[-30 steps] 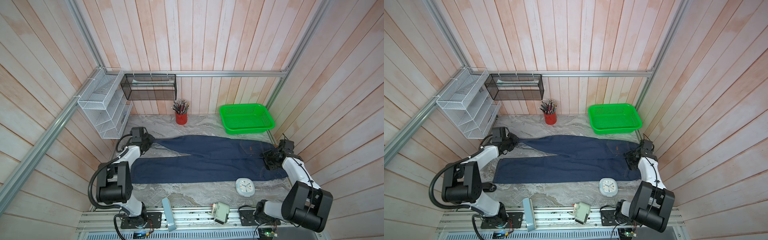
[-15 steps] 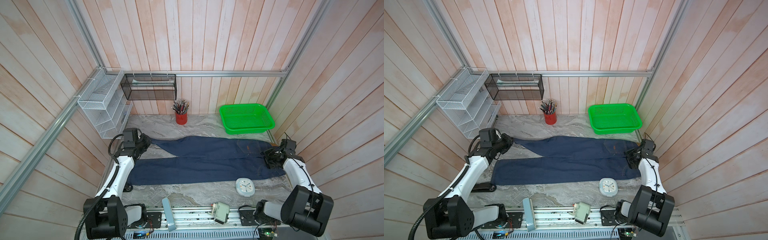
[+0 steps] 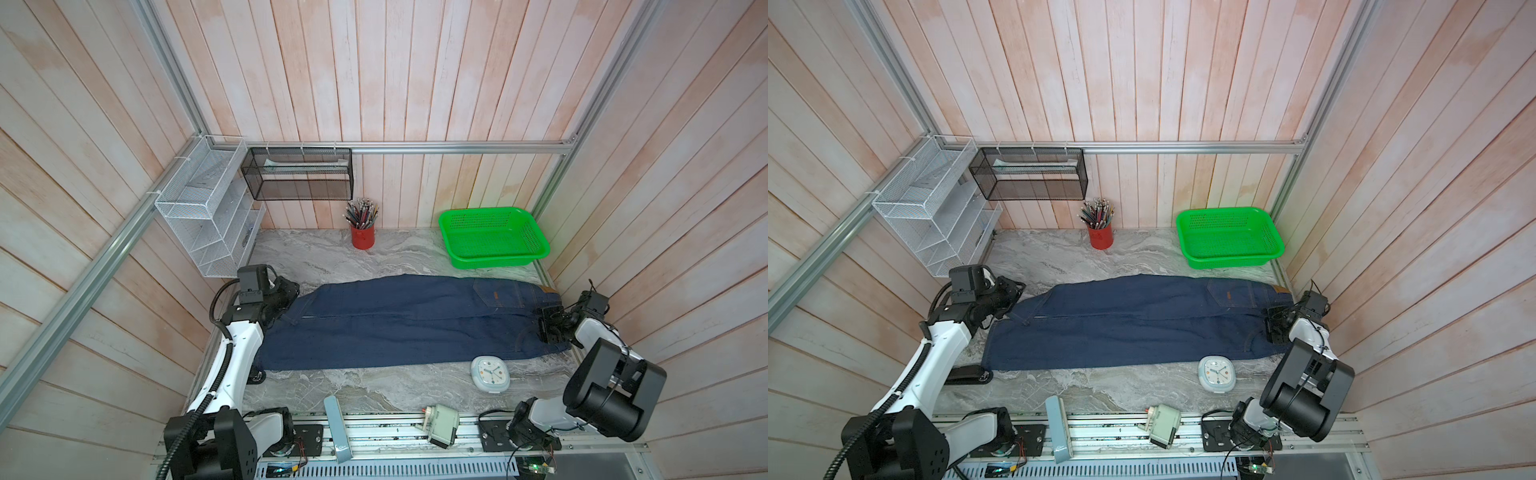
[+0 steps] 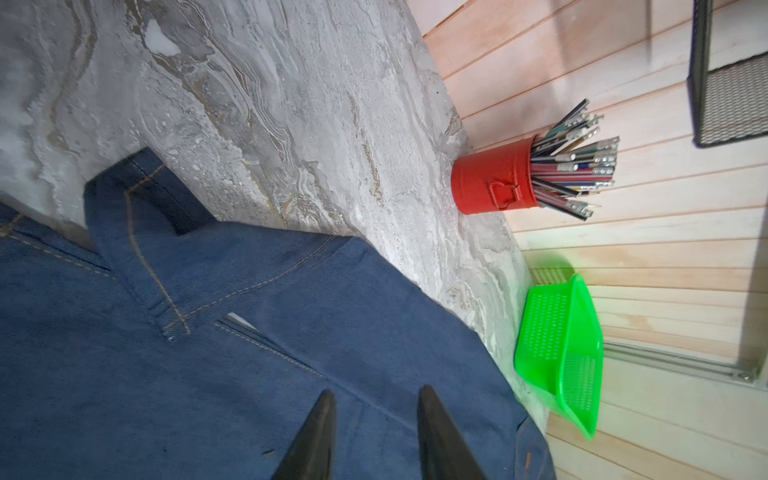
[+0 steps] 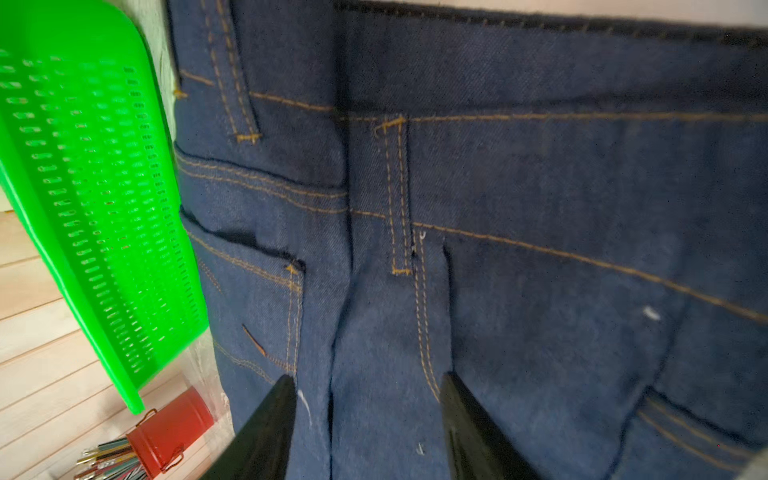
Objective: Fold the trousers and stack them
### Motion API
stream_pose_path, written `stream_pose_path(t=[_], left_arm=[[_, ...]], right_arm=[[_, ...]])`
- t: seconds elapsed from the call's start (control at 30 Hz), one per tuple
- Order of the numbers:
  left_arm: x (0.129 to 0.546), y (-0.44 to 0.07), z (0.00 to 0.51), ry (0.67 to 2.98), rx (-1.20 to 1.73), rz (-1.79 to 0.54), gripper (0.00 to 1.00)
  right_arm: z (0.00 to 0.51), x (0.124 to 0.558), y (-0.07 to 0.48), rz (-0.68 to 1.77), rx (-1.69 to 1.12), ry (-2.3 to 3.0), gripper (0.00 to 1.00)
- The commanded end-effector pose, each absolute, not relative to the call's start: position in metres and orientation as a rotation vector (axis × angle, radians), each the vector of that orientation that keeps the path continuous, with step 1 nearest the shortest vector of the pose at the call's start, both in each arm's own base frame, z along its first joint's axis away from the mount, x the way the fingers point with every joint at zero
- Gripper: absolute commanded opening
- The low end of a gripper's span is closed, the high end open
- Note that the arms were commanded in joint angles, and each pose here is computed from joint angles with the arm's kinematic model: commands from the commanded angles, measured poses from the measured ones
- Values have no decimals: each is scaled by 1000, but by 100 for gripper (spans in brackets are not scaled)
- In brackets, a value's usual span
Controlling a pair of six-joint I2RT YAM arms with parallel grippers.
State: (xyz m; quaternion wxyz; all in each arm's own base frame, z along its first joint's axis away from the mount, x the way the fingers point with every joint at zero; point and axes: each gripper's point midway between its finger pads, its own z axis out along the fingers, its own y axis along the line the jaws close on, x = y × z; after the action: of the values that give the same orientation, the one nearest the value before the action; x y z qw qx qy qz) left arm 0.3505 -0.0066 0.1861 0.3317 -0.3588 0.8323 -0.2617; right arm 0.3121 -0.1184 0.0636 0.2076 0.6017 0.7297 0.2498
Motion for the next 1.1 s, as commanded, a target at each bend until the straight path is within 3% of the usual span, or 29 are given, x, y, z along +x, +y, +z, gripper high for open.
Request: stream_pose_path(t=[0.0,0.6,0.77,0.9,1.07], left_arm=[[353,-7,190,2171,-914,-701,57],[330,13,212,2090,-876,-696,77],[330,13,208,2091,-861,-705,77],[332,10,201,2100,-852,-726,77],[333,12,194,2107,-853,-722,77]], right_arm=[[71,327,-124,771,1614,1968,57],[46,351,-146,840,1538,1941,56],[52,362,-153,846,1499,1913,49],[59,368,-154,867,1495,1893,37],[73,369,-145,849,1475,1920,42]])
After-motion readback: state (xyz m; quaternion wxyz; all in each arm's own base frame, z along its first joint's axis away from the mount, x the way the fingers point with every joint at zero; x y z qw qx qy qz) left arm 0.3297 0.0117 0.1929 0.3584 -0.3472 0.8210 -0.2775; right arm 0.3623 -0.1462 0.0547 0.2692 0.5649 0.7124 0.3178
